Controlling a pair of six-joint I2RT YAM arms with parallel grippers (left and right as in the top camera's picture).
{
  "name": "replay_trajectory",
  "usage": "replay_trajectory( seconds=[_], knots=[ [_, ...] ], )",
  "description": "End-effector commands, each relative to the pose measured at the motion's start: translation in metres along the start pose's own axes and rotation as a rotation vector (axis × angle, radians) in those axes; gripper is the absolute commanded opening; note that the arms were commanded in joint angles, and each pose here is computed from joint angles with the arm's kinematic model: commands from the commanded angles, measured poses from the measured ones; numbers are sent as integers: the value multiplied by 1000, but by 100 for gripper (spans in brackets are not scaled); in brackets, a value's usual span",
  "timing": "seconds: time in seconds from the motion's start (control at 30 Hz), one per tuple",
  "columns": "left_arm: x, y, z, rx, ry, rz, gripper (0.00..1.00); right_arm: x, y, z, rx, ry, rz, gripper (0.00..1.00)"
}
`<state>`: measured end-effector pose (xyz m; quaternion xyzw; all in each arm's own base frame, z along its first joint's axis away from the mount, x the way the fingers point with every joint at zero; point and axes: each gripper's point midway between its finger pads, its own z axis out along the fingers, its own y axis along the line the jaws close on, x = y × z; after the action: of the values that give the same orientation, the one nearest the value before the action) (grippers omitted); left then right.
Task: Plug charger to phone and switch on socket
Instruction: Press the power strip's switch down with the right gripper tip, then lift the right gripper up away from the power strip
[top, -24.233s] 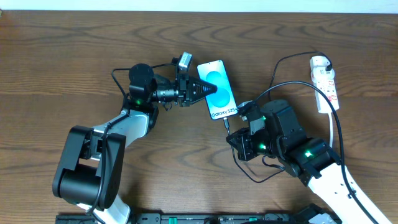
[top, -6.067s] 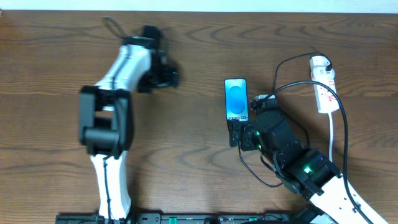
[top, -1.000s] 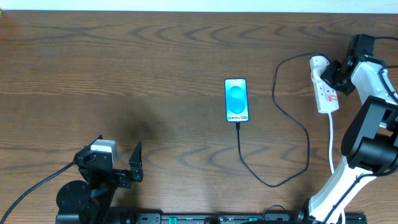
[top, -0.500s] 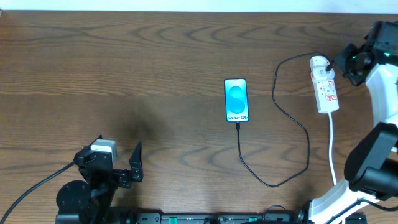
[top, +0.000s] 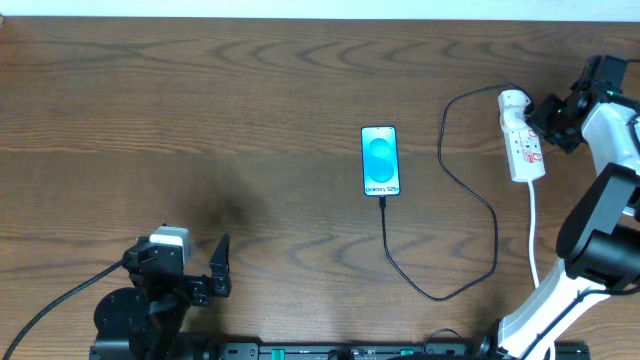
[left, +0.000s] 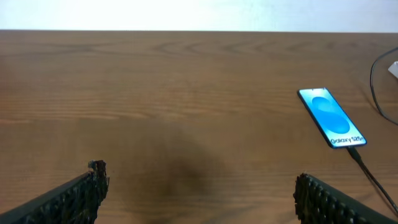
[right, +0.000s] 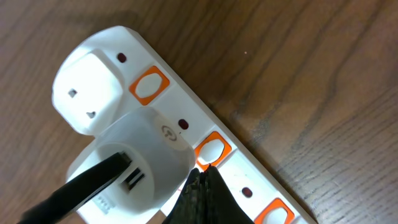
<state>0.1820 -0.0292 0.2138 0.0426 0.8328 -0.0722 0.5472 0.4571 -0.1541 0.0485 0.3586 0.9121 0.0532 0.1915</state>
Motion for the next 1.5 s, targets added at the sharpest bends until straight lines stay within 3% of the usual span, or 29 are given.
replay_trajectory(
  seconds=[0.0, 1.1, 1.47],
  knots=[
    [-1, 2, -3, -12, -5, 11, 98, 0, 2, 3, -6, -1, -26, 1],
    [-1, 2, -3, -12, -5, 11, 98, 22, 25, 29, -29, 51, -105, 1],
    [-1, 2, -3, -12, -5, 11, 98, 43, 76, 25, -241, 113, -198, 1]
  ],
)
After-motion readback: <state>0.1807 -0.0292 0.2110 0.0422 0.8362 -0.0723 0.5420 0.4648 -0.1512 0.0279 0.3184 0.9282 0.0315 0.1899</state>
